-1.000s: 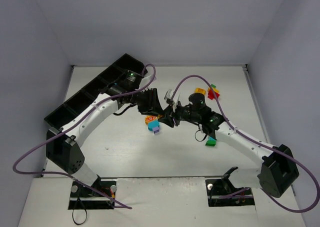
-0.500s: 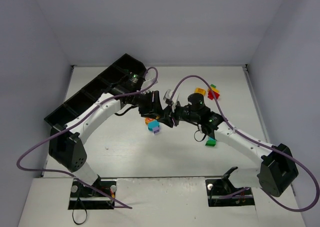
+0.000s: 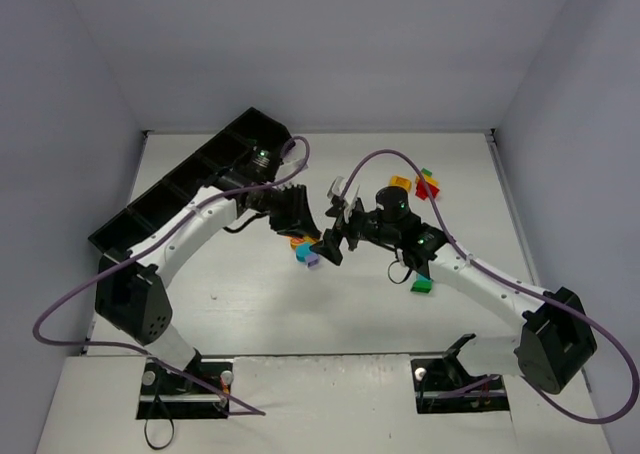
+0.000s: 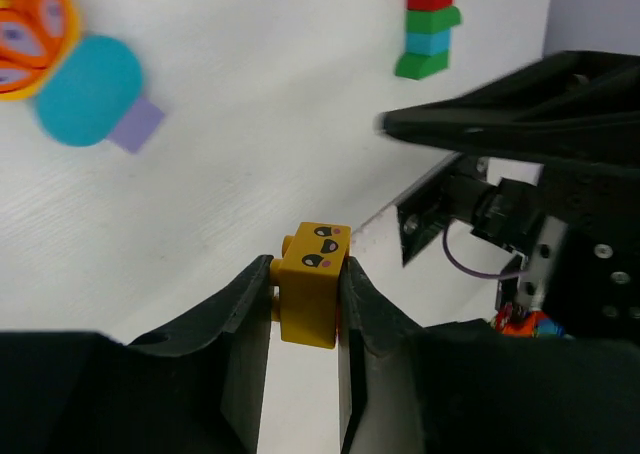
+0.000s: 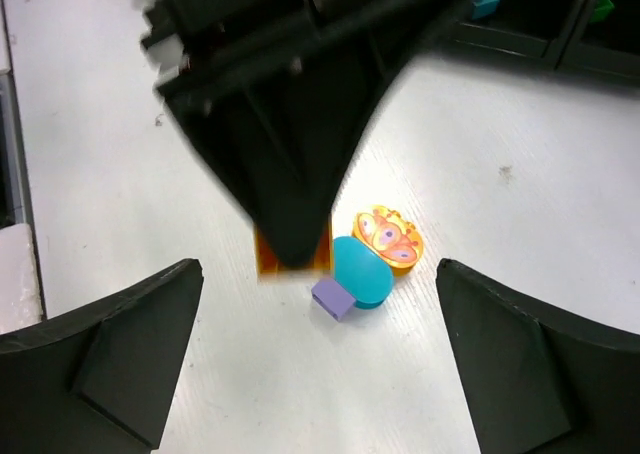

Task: Sort the legos into containers by color

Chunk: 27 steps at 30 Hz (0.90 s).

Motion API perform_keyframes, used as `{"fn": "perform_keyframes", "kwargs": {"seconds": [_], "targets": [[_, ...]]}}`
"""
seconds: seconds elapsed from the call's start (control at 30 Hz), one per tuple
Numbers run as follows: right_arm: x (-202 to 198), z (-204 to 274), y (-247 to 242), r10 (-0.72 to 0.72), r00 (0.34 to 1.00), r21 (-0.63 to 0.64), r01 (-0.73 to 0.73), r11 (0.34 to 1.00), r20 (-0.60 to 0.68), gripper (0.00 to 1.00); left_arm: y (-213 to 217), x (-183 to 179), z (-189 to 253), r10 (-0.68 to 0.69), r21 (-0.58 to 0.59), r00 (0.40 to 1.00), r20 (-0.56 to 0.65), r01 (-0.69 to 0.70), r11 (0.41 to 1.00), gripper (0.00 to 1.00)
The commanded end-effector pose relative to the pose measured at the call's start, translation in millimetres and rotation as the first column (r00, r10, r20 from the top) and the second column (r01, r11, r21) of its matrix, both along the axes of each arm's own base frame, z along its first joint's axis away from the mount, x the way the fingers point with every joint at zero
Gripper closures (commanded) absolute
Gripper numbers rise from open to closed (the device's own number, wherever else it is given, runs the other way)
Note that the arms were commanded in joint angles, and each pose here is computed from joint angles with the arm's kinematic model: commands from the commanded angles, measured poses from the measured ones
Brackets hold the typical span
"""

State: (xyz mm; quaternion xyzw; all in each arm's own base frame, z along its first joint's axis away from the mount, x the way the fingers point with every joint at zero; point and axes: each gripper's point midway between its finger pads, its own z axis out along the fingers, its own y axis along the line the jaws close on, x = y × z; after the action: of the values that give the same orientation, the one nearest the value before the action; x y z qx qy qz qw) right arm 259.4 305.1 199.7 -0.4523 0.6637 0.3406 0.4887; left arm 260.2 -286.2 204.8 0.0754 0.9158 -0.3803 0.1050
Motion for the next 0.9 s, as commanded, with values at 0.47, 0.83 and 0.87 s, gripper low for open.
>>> {"fn": "perform_keyframes", "kwargs": {"seconds": [0.47, 0.83, 0.87], "targets": [[30.1, 17.8, -20.1, -0.228, 0.973, 0.018, 0.229, 0.973, -0.015, 0.0, 359.6, 48.6, -18.5, 0.688, 0.532, 0.604, 0.403, -0.766, 0.361, 1.0], [23.2, 8.0, -36.1, -0.254, 0.966, 0.006, 0.255, 0.967, -0.046, 0.0, 437.4, 43.5, -45.8, 0.791, 0.573, 0.377, 0.483, -0.818, 0.04, 1.0], [23.2, 9.9, -37.2, -0.256, 0.966, 0.011, 0.257, 0.966, -0.045, 0.0, 441.5, 44.3, -46.6, 0.797, 0.571, 0.36, 0.484, -0.821, 0.024, 1.0]]}}
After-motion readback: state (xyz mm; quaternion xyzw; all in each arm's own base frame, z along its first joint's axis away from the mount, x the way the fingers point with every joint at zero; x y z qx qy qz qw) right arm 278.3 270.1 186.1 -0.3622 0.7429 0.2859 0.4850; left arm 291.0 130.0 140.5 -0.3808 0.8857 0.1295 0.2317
